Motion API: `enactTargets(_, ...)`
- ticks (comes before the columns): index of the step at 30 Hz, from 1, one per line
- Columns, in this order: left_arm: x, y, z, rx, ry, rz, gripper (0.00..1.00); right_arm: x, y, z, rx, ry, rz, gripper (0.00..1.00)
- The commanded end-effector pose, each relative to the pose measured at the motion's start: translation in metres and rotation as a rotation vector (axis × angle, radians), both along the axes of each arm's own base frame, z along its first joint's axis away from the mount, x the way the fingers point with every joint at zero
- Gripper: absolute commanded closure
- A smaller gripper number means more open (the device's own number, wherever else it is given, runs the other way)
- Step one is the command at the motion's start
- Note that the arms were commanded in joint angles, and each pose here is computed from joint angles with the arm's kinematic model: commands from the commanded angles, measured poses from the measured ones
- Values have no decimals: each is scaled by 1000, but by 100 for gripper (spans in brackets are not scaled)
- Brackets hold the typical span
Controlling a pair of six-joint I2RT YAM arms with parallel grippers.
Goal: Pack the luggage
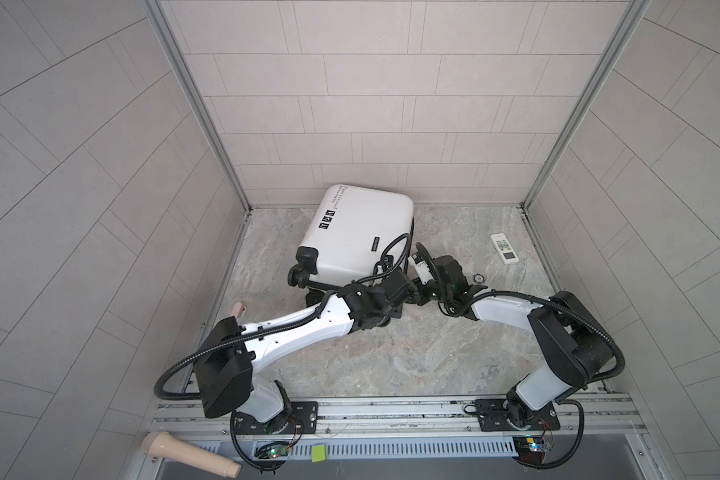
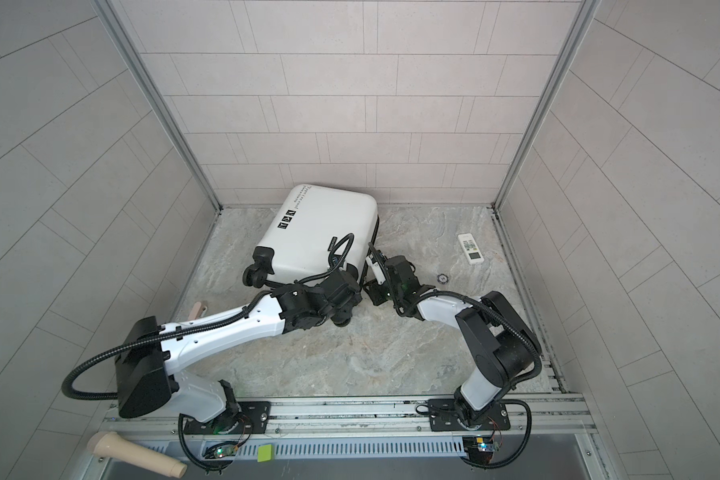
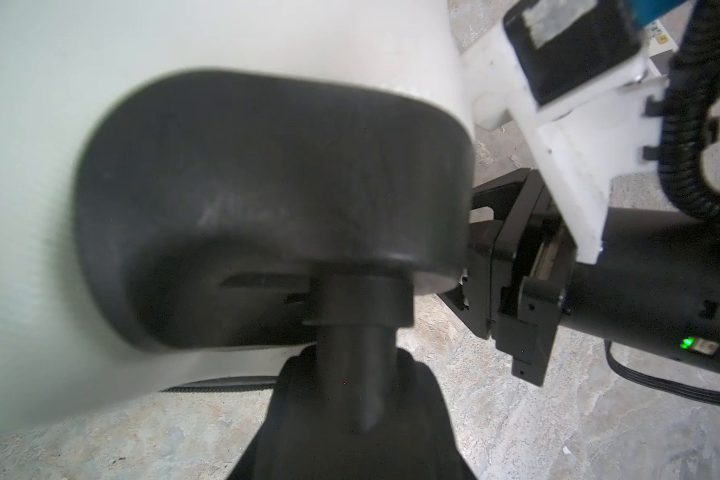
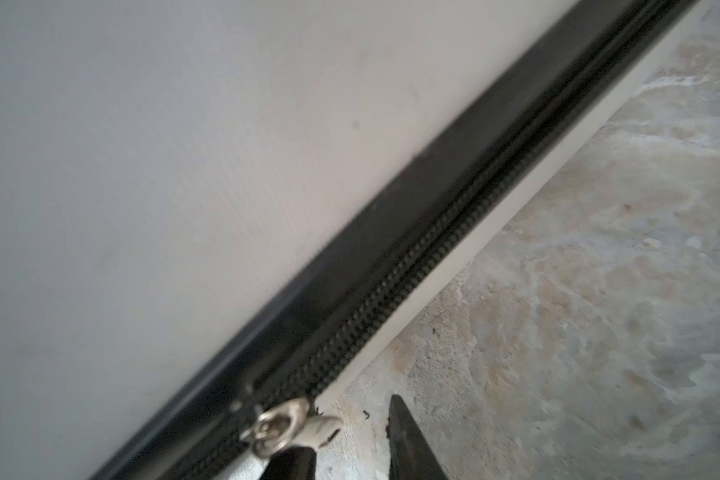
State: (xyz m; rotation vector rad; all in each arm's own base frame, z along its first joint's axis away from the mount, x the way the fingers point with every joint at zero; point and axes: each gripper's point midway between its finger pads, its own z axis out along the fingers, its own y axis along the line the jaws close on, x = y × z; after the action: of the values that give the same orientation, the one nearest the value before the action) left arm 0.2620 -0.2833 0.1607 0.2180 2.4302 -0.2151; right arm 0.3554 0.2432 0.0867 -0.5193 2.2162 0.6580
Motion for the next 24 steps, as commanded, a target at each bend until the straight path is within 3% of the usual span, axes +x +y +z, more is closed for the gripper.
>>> enactTargets(1,-10,18,-10,49,46,19,100,11,10,21,53,-63,0,70)
enactTargets(9,-11,15,-12,44,61,11,100,12,12,37,112,-111,-12,72)
enactTargets(19,-12,17,-9,24,62,37,100,2,8,40,108,-136,5,62)
enactTargets(24,-12,21,-5,27,54,43,100,-5,3,38,95,-144,9,61)
